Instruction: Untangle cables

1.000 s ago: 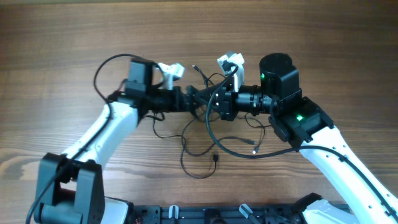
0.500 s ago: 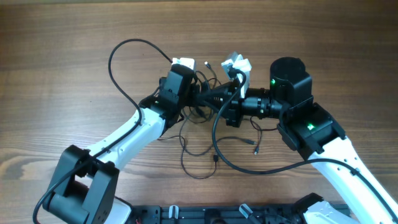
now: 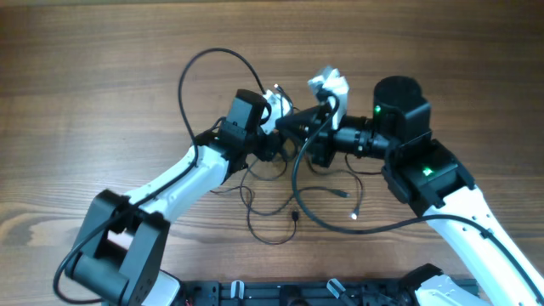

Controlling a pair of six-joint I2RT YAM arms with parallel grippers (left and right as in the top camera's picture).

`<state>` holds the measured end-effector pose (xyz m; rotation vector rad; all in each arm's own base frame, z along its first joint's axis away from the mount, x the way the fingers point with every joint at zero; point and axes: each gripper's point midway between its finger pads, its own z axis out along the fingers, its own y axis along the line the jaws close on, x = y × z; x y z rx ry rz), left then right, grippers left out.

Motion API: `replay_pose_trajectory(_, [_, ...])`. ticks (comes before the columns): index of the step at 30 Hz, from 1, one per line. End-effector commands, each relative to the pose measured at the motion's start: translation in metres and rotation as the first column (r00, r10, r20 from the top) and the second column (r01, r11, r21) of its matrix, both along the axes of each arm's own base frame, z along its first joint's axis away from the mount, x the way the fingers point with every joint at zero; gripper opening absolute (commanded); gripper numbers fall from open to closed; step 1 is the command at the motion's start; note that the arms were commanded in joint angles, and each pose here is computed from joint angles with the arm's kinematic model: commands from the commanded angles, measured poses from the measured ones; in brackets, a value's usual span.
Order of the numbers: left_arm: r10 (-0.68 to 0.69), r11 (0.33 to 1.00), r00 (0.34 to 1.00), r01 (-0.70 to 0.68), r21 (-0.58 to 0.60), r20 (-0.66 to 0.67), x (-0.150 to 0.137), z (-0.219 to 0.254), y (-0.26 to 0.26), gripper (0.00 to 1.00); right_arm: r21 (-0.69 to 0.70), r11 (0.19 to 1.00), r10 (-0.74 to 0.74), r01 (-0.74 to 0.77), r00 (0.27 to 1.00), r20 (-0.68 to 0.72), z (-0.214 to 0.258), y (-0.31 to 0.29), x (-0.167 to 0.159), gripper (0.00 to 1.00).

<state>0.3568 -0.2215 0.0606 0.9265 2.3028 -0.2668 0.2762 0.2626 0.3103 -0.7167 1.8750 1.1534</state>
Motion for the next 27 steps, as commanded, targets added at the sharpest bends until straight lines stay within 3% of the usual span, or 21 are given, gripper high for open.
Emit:
replay_pose_trajectory(1, [-0.149,0.988,0.978,0.141,-0.060,-0.146,-0.028,-0.031,-0.020,0.50,0.075,0.966,-0.253,0.247,0.965,0.076,0.040,-0.039,0.048,0.05])
replay_pose_trajectory(3, [-0.140,0.990,0.971,0.135,-0.036,-0.194,-0.034,-0.046,-0.015,0.39,0.146,0.911,-0.402,0.387,0.910,0.098,0.063,-0.072,0.075,0.05])
replay_pose_trajectory(6, [-0.110,0.993,0.959,0.119,0.019,-0.262,-0.042,-0.068,-0.004,0.38,0.222,0.784,-0.613,0.580,0.779,0.130,0.088,-0.135,0.108,0.05])
replay_pose_trajectory(7, [-0.100,0.993,0.957,0.114,0.036,-0.274,-0.044,-0.072,0.000,0.39,0.221,0.714,-0.697,0.664,0.702,0.143,0.091,-0.165,0.119,0.05])
replay_pose_trajectory(8, [-0.079,0.992,0.955,0.103,0.071,-0.285,-0.045,-0.076,0.006,0.44,0.199,0.574,-0.819,0.794,0.552,0.158,0.088,-0.219,0.132,0.05])
replay_pose_trajectory(9, [-0.069,0.991,0.956,0.098,0.087,-0.285,-0.045,-0.078,0.009,0.49,0.187,0.492,-0.870,0.850,0.469,0.154,0.085,-0.247,0.135,0.09])
replay_pose_trajectory(13, [-0.039,0.988,0.957,0.081,0.134,-0.289,-0.046,-0.081,0.018,0.54,0.132,0.180,-0.978,0.975,0.162,0.135,0.070,-0.355,0.127,0.13])
replay_pose_trajectory(18, [-0.022,0.982,0.944,0.082,0.171,-0.328,-0.055,-0.085,0.027,0.56,0.075,-0.097,-0.989,0.992,-0.105,0.105,0.050,-0.464,0.091,0.08])
replay_pose_trajectory(22, [0.011,0.973,0.942,0.068,0.223,-0.335,-0.058,-0.088,0.038,0.52,-0.064,-0.261,-0.965,0.963,-0.258,0.050,0.006,-0.529,0.055,0.11])
replay_pose_trajectory(24, [0.030,0.975,0.941,0.047,0.217,-0.337,-0.057,-0.088,0.038,0.54,-0.153,-0.274,-0.961,0.950,-0.277,0.002,-0.023,-0.538,0.046,0.15])
replay_pose_trajectory(27, [0.076,0.981,0.940,-0.011,0.195,-0.331,-0.052,-0.087,0.035,0.54,-0.272,-0.225,-0.964,0.936,-0.255,-0.079,-0.064,-0.533,0.047,0.19])
